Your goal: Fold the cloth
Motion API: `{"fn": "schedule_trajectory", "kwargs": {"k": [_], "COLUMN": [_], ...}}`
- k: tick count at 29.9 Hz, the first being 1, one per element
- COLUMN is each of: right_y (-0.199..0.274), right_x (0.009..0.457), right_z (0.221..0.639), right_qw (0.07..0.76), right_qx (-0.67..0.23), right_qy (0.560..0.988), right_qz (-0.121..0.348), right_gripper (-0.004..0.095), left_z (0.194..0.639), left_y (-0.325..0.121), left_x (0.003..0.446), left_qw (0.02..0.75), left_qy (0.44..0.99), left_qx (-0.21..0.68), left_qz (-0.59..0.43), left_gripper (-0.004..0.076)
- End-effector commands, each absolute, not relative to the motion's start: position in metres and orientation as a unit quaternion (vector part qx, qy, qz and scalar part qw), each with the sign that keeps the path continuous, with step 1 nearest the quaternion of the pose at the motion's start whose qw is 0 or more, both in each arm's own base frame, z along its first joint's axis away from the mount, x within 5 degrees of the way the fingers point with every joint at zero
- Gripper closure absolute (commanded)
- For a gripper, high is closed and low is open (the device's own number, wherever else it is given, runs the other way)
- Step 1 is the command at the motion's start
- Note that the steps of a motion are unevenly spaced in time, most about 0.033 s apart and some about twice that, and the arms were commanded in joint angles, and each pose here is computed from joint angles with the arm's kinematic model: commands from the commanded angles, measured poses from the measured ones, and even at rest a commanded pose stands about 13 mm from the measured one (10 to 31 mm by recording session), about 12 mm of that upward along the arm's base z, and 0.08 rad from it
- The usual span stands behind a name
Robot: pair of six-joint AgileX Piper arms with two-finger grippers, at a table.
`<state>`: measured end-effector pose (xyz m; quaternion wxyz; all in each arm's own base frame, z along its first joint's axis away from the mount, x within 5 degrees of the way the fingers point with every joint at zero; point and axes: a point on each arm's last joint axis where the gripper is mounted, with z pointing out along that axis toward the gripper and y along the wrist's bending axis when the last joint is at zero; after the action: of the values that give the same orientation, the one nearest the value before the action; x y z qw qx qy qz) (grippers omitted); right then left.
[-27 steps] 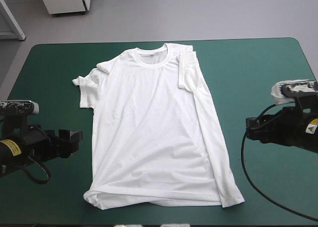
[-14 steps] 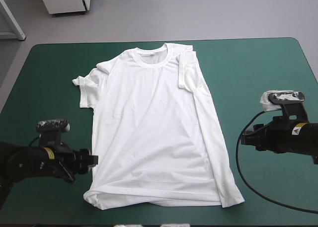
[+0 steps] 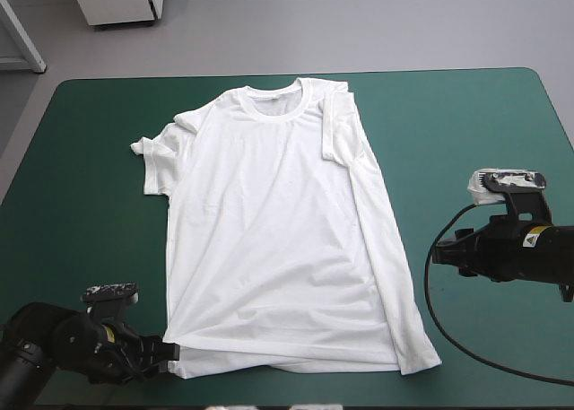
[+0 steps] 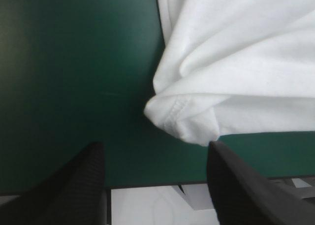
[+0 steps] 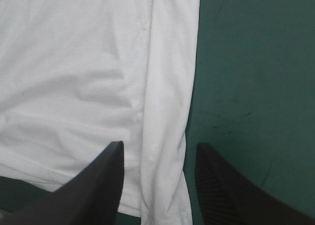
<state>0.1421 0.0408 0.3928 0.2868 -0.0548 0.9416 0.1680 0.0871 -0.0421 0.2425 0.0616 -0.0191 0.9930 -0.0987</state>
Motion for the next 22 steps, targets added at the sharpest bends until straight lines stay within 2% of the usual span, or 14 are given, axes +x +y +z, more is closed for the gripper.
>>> {"fn": "schedule_trajectory", "kwargs": {"k": [1,8,13,16,19,20,22], "right_y": [0.041,0.041,0.041,0.041,0.041,0.041,0.042], "right_x": [0.141,0.141,0.141,0.141,0.141,0.142,0.143], "right_z": [0.401,0.402,0.402,0.401,0.401,0.401,0.4], "right_qw": [0.302,0.3,0.298,0.299,0.299,0.298,0.295], "right_qx": [-0.044,-0.035,-0.027,-0.03,-0.033,-0.035,-0.036], "right_qy": [0.935,0.935,0.935,0.936,0.936,0.936,0.937], "right_qz": [0.182,0.186,0.188,0.186,0.183,0.182,0.185], "right_gripper": [0.0478,0.0494,0.0494,0.0494,0.0494,0.0494,0.0494], "left_z": [0.239,0.225,0.212,0.206,0.201,0.201,0.2], "left_y": [-0.044,-0.052,-0.053,-0.056,-0.061,-0.062,-0.062], "left_x": [0.09,0.106,0.119,0.126,0.132,0.134,0.134], "left_qw": [0.077,0.072,0.046,0.037,0.039,0.042,0.041], "left_qy": [0.991,0.99,0.994,0.995,0.993,0.992,0.992], "left_qx": [-0.022,-0.014,-0.004,-0.006,0.005,0.018,0.02], "left_qz": [-0.111,-0.123,-0.097,-0.098,-0.114,-0.116,-0.116], "left_gripper": [0.0288,0.0293,0.0356,0.048,0.0694,0.073,0.0733]}}
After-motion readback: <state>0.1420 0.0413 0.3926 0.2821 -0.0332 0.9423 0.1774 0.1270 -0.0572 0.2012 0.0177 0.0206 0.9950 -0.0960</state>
